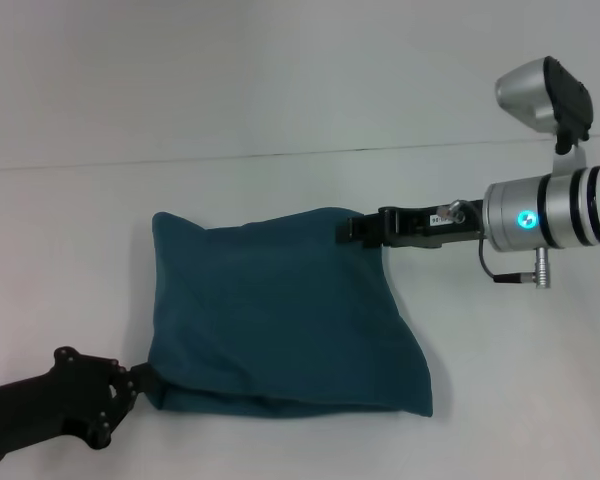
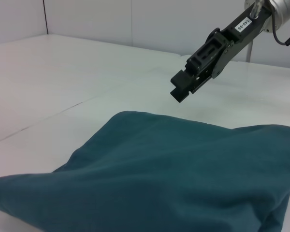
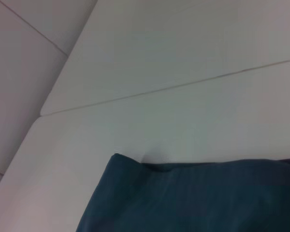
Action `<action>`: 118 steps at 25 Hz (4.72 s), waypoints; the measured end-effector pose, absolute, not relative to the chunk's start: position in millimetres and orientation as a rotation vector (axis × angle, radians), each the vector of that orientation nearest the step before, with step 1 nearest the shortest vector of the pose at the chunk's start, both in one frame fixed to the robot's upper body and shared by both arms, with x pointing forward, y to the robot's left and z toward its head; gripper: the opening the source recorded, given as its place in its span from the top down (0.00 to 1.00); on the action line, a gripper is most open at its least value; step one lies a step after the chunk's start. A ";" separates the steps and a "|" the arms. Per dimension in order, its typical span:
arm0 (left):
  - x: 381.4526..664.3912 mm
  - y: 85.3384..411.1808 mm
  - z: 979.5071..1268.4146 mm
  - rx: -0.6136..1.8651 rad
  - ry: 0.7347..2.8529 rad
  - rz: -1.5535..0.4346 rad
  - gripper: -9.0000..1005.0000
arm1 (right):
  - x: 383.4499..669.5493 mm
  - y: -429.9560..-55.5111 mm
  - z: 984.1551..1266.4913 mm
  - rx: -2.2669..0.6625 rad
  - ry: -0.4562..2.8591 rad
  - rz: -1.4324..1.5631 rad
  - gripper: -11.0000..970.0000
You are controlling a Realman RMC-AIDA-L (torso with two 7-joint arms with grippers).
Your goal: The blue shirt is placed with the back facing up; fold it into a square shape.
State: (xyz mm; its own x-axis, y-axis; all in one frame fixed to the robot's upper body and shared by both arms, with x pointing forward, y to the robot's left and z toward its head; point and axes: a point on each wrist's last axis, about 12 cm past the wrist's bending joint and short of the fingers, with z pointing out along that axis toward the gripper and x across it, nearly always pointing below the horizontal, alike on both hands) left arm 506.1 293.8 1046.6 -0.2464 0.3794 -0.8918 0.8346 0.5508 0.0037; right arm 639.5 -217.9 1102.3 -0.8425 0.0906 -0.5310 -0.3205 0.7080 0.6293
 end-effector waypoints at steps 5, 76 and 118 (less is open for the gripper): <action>505.2 294.7 1047.1 0.993 1.847 -0.609 0.97 | 639.2 -218.3 1098.6 -0.165 2.384 0.987 0.41; 497.8 292.6 1044.6 0.991 1.818 -0.688 0.94 | 644.6 -179.4 1087.4 -0.246 2.416 0.871 0.58; 500.3 292.2 1047.0 0.988 1.808 -0.687 0.92 | 642.2 -208.8 1063.3 0.111 2.399 0.786 0.59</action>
State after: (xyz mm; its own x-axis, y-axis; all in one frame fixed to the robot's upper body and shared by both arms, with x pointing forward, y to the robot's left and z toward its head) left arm 500.3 292.2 1047.0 -0.2413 0.3319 -0.9119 0.8537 0.5195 -0.0368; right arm 642.2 -208.8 1063.3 -0.8132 0.2554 -0.5229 -0.1036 0.8207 0.5619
